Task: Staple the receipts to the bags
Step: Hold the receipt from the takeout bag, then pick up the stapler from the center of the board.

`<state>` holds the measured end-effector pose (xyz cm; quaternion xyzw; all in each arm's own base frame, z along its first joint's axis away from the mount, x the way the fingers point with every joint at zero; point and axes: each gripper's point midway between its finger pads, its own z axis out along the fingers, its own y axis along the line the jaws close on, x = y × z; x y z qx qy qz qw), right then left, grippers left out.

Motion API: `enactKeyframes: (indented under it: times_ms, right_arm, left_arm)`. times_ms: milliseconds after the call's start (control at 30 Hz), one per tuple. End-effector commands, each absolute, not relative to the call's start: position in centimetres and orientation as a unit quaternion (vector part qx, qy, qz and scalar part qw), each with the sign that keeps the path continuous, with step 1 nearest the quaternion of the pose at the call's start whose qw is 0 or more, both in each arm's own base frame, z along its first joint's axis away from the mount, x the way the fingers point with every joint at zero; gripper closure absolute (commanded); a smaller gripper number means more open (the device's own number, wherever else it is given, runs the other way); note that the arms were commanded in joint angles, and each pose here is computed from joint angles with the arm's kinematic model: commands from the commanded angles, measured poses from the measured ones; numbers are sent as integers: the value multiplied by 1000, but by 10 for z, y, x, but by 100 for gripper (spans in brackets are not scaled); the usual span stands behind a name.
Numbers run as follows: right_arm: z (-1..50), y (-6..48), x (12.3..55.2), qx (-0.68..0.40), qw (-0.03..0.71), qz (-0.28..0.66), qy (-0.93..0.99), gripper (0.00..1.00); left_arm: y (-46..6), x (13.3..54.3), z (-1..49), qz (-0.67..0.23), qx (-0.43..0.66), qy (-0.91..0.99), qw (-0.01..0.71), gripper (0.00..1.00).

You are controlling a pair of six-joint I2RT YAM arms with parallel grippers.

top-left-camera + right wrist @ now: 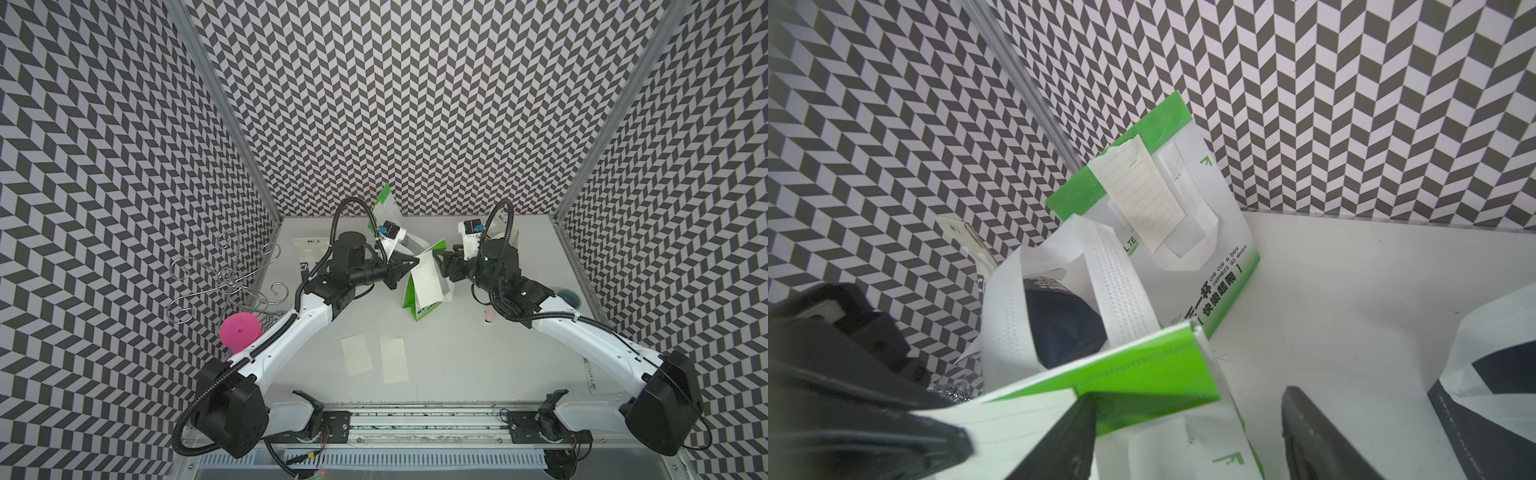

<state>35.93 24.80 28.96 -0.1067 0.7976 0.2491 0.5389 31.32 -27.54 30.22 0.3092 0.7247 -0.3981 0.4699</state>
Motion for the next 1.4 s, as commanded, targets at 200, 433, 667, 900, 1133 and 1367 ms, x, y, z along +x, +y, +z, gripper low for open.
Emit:
enactKeyframes:
  times_ms: [200,433,667,900,1133,1367]
  right_arm:
    - [289,203,333,-27,538,229,811,27]
    - [196,180,320,25,424,176,888,27]
    - [136,145,317,73,349,93,929,27]
    - [90,109,321,107,290,33,950,30]
    - [56,93,325,120,250,-9,961,32]
    - [44,92,344,123,242,-14,962,39]
  left_arm:
    - [-257,321,311,-335,262,750,506,100]
    - [-253,325,309,-297,253,760,520,100]
    - [-250,329,300,-280,241,772,517,100]
    - [-255,333,280,-252,242,794,498,100]
    - [-258,335,273,-254,245,798,489,100]
    - [-259,334,271,-255,246,799,485,100]
